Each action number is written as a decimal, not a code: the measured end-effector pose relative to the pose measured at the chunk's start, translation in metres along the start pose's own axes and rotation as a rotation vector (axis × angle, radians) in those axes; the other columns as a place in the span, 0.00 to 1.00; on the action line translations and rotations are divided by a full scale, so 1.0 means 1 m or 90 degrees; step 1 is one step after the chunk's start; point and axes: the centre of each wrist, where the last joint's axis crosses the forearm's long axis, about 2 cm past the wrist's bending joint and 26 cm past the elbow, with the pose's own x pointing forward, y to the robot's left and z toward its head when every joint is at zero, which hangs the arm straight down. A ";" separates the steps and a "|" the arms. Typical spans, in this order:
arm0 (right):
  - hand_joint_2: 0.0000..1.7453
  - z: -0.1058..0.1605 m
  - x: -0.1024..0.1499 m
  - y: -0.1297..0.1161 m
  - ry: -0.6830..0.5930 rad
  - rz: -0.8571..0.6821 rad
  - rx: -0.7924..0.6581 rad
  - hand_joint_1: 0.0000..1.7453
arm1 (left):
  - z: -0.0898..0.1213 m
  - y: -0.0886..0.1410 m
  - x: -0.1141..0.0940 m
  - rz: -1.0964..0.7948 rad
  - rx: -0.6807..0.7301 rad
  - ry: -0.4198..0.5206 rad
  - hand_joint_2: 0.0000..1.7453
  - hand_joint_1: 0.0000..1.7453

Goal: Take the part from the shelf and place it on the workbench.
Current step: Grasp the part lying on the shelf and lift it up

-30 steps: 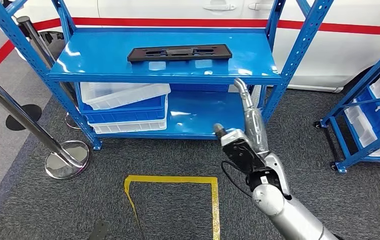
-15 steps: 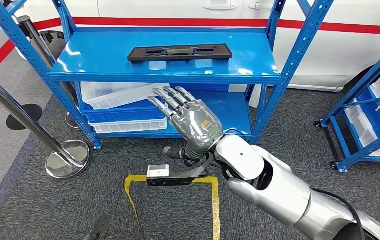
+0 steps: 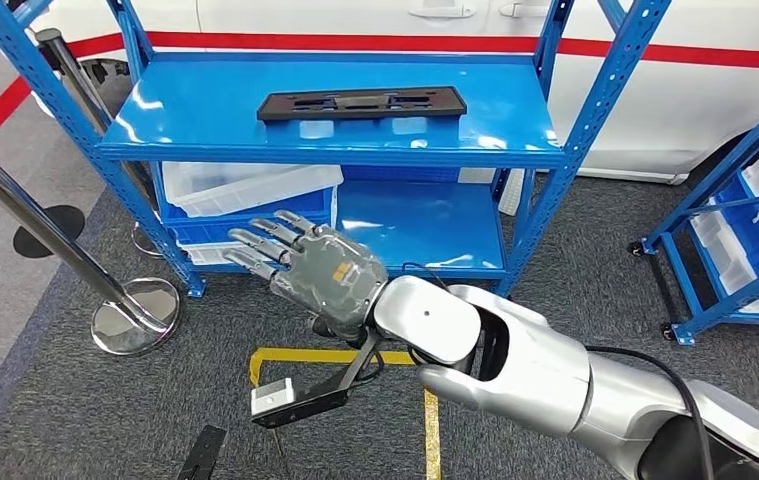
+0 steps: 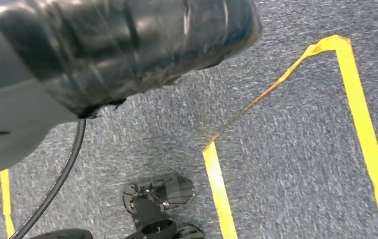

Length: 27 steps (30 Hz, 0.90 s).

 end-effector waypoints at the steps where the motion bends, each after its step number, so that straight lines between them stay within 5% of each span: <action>1: 1.00 -0.001 0.001 0.001 -0.002 -0.008 0.000 0.00 | 0.000 0.000 0.000 -0.001 0.000 0.000 0.00 0.00; 3: 1.00 -0.001 0.001 0.004 -0.003 -0.025 0.004 0.00 | 0.000 0.000 0.000 -0.001 0.000 0.000 0.00 0.00; 7: 0.00 0.000 0.002 0.016 0.001 -0.071 0.020 0.00 | 0.000 0.000 -0.001 0.008 -0.007 0.006 0.00 0.00; 18: 0.00 0.001 0.003 0.023 0.058 -0.076 -0.050 0.00 | 0.002 0.002 -0.006 0.008 -0.005 0.015 0.00 0.00; 22: 1.00 0.003 0.005 0.027 0.072 -0.075 -0.051 0.00 | 0.004 0.003 -0.008 0.001 0.005 0.019 0.00 0.00; 27: 1.00 0.002 0.005 0.026 0.077 -0.083 -0.048 0.00 | 0.002 0.006 -0.006 -0.011 0.023 0.019 0.00 0.00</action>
